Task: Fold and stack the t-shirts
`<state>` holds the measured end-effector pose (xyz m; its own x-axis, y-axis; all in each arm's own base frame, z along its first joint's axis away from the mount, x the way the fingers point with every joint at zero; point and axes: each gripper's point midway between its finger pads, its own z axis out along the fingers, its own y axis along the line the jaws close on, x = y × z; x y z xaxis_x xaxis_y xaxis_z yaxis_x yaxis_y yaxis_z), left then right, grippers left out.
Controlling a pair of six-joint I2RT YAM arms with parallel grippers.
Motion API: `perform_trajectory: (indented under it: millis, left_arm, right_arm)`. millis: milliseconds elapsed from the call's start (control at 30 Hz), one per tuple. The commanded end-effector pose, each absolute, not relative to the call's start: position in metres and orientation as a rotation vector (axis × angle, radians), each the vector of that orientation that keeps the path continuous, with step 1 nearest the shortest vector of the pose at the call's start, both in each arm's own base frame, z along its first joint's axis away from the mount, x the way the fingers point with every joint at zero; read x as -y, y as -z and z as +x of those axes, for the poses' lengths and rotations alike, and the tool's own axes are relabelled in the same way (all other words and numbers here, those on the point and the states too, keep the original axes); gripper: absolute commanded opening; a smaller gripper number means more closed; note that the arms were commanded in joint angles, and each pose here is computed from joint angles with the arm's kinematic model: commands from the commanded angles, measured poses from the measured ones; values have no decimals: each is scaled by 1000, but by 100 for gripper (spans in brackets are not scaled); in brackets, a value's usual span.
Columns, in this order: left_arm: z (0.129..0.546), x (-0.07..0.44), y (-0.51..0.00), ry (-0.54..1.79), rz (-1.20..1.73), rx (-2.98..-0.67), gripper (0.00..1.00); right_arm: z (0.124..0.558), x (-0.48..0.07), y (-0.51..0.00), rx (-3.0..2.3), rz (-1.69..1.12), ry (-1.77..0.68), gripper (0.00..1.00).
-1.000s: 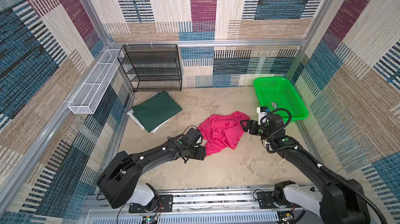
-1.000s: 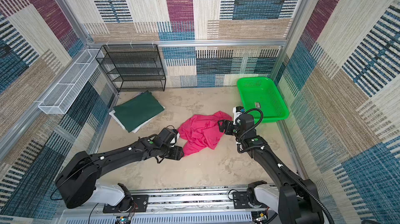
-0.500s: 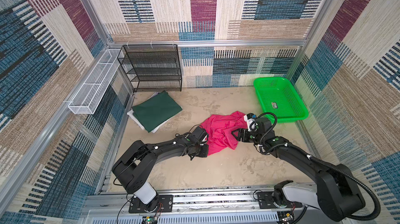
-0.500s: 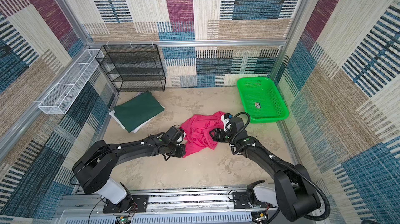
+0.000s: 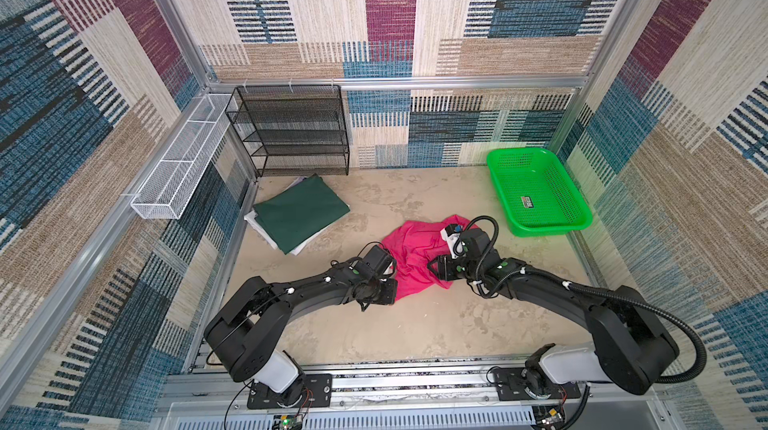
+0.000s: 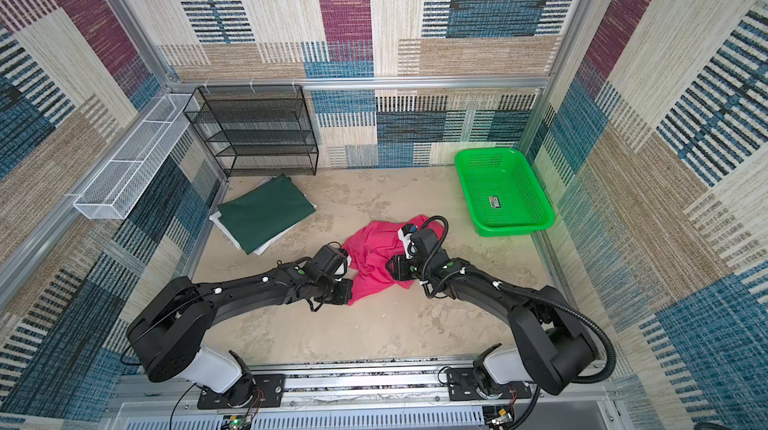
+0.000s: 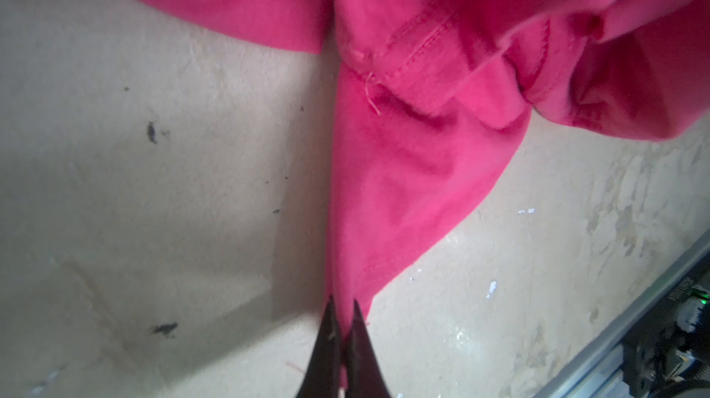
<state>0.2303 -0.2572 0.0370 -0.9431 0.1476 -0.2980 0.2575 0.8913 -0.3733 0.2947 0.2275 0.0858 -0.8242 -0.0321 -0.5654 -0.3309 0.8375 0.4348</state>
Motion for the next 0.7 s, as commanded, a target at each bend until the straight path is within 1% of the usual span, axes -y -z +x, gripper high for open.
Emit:
perform_trajectory:
  millis: [0, 67, 100, 200, 367, 467, 567, 667]
  left_arm:
    - [227, 258, -39, 628, 274, -2804, 0]
    - [228, 257, -42, 629, 270, -2798, 0]
    - [228, 256, -45, 629, 264, -2790, 0]
    - [230, 251, -55, 613, 240, -2756, 0]
    - [233, 231, -67, 502, 204, -2722, 0]
    - [232, 215, -72, 425, 172, -2708, 0]
    - [232, 205, -79, 384, 155, -2685, 0]
    - [232, 199, -90, 368, 145, -2653, 0]
  right_arm:
    - [305, -220, -81, -2470, -233, -601, 25]
    - [310, -217, -84, -2464, -212, -573, 6]
    - [314, -214, -87, -2456, -198, -543, 0]
    - [324, -200, -101, -2423, -156, -431, 0]
    - [333, -183, -153, -2289, -121, -351, 0]
    - [332, -168, -175, -2252, -89, -295, 0]
    - [329, -158, -201, -2207, -72, -279, 0]
    - [326, -151, -242, -2119, -58, -288, 0]
